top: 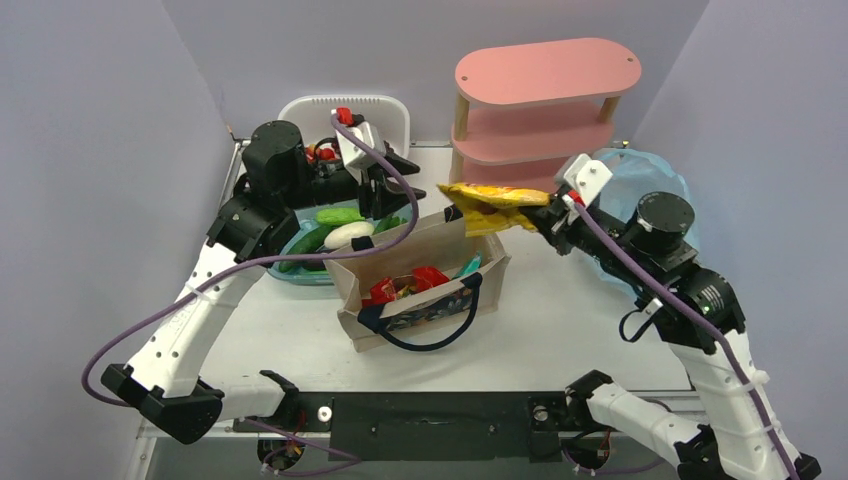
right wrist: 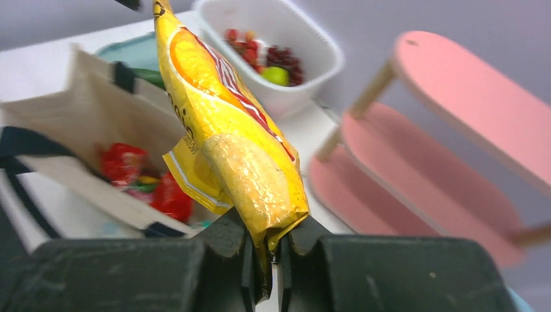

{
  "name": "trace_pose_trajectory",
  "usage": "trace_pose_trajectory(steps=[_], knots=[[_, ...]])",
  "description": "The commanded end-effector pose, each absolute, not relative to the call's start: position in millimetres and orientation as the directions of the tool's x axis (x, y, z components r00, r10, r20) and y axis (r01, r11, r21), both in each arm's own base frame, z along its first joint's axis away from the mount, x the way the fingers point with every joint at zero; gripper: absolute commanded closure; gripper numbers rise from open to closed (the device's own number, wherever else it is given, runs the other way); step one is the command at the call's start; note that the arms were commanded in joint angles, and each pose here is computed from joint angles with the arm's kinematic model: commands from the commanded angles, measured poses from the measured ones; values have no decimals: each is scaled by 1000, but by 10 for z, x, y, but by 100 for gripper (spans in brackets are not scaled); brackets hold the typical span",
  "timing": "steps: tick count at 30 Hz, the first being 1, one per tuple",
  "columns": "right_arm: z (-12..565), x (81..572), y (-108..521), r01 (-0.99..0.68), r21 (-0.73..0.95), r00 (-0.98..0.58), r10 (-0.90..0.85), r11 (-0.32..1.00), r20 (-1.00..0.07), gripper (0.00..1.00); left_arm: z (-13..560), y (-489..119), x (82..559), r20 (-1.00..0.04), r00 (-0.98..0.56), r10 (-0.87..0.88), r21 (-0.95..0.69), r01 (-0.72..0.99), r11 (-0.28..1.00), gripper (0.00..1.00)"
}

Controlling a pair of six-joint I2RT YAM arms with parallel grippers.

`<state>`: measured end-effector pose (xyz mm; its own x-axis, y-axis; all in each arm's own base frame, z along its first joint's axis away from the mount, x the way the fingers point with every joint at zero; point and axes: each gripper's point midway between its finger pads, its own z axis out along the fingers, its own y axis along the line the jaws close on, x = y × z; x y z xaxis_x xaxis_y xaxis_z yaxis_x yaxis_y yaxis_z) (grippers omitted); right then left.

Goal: Untie the knot of the grocery bags and take out the mixed food

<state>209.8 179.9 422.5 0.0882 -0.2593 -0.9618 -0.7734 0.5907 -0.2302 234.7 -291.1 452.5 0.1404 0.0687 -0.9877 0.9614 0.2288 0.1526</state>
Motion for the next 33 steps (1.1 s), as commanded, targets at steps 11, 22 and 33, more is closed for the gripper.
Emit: trace_pose_trajectory(steps=[11, 22, 33], knots=[[4147, 3221, 575, -105, -669, 108, -660, 736, -743, 100, 4709, -2606, 2782, -987, 159, 8, 146, 878, 456, 52], [3970, 4171, 655, 19, -787, 92, -785, 616, -612, 100, 4539, -2509, 2846, -989, 143, 47, 148, 860, 489, 52], [3739, 4860, 851, 98, -861, 100, -866, 499, -490, 100, 4410, -2404, 2869, -989, 134, 59, 145, 846, 514, 52]])
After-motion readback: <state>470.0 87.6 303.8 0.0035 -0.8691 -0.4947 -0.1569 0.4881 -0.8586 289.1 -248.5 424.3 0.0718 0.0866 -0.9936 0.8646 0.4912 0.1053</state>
